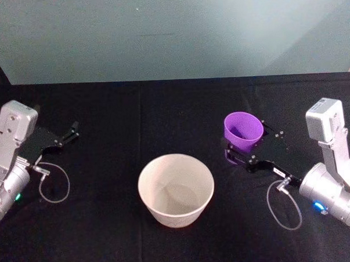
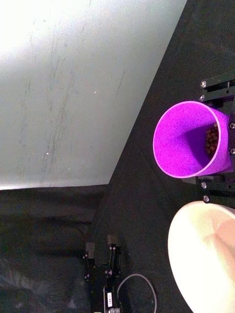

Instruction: Pick up the cup and pour the mung beans from the cup into the bowl.

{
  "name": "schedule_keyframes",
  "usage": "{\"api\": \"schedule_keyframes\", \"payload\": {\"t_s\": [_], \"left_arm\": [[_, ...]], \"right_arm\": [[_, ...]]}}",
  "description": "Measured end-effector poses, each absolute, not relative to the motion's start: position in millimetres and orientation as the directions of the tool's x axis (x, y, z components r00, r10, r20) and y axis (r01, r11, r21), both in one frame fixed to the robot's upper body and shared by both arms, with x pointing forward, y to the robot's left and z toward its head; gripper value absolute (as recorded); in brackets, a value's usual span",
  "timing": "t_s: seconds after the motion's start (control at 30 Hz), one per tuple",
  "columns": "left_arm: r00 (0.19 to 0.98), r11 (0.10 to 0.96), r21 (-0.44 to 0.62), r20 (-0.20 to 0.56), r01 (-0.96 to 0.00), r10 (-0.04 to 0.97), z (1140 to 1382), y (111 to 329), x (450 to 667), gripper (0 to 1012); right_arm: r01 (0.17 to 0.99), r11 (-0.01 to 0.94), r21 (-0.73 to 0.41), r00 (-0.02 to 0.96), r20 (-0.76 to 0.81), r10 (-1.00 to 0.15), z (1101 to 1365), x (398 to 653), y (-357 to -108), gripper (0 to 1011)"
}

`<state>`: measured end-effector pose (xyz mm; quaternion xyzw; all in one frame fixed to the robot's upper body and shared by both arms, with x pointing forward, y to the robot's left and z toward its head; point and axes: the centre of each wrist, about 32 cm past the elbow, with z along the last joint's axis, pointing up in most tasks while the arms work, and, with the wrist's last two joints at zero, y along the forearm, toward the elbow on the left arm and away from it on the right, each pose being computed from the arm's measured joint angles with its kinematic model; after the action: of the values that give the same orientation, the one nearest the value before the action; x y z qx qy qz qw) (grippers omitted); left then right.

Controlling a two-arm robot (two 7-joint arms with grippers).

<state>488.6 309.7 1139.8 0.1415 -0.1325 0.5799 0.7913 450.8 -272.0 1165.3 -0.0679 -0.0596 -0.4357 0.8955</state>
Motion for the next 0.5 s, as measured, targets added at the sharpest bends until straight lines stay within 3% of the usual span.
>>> {"api": "schedule_keyframes", "payload": {"t_s": [0.5], "left_arm": [[0.292, 0.287, 0.070, 0.374, -0.955, 0.880, 1139.8, 309.7, 488.6, 1000]], "right_arm": [[0.789, 0.611, -0.070, 0.613, 0.166, -0.772, 1165.3, 450.8, -272.0, 734]]}}
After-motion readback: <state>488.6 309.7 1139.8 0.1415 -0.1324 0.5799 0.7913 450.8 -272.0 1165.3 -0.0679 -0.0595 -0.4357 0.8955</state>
